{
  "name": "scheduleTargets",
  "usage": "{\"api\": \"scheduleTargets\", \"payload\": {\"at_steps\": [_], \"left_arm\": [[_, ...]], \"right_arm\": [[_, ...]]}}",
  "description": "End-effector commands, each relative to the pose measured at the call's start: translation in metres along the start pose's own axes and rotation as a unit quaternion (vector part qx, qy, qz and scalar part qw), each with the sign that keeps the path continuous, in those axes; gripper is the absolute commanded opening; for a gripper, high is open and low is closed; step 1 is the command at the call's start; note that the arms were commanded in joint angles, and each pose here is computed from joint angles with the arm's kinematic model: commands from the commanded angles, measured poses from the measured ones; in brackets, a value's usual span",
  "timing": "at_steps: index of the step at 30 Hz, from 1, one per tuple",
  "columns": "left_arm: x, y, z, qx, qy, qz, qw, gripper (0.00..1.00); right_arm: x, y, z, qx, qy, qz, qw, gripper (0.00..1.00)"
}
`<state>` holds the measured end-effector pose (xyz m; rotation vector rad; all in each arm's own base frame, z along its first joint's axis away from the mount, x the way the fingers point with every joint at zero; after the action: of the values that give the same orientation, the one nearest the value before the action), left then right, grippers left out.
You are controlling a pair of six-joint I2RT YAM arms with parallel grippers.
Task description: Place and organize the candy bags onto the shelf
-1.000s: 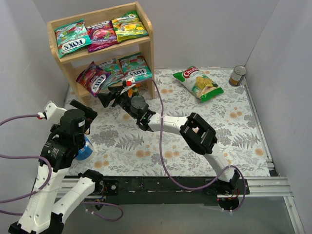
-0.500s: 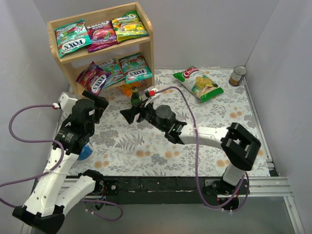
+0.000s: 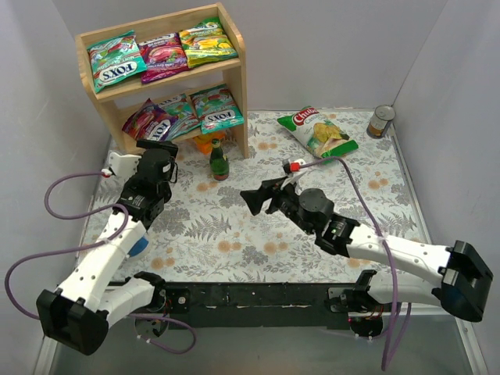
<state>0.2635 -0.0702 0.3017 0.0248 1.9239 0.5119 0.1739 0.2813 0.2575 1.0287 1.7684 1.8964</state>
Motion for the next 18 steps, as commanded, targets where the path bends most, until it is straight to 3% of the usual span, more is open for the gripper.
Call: {"api": "scheduleTargets", "payload": {"at_steps": [1,8,18], "left_arm": [[-0.034,0.004,0.016,-0.051,-0.03,-0.111,0.992,0.88],[-0.055,0.024,0.036,-0.093,-0.041,-0.141,0.985,0.79],[-0.054,0.029,0.054,-0.073,-0.035,-0.133,0.988,0.74]], "right_arm": [[-0.018,-0.006,-0.025,-0.002,-0.044,-0.004,0.999,0.87],[-0.032,-0.01,-0.057,-0.016,-0.065,0.004,0.998,0.87],[-0.044,-0.017,-0.072,-0.022,-0.085,-0.004,0.996,0.87]]}}
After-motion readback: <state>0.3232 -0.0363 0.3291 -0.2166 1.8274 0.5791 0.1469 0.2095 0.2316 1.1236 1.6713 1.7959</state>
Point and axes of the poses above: each gripper's point midway between its finger pads, its own z axis out along the fingers, its own x axis along the line the jaws close on, y = z × x, the point moved 8 cm from there along -z, back along the fingers, and after that the axes turned 7 degrees about -z, right-handed, at the moved point
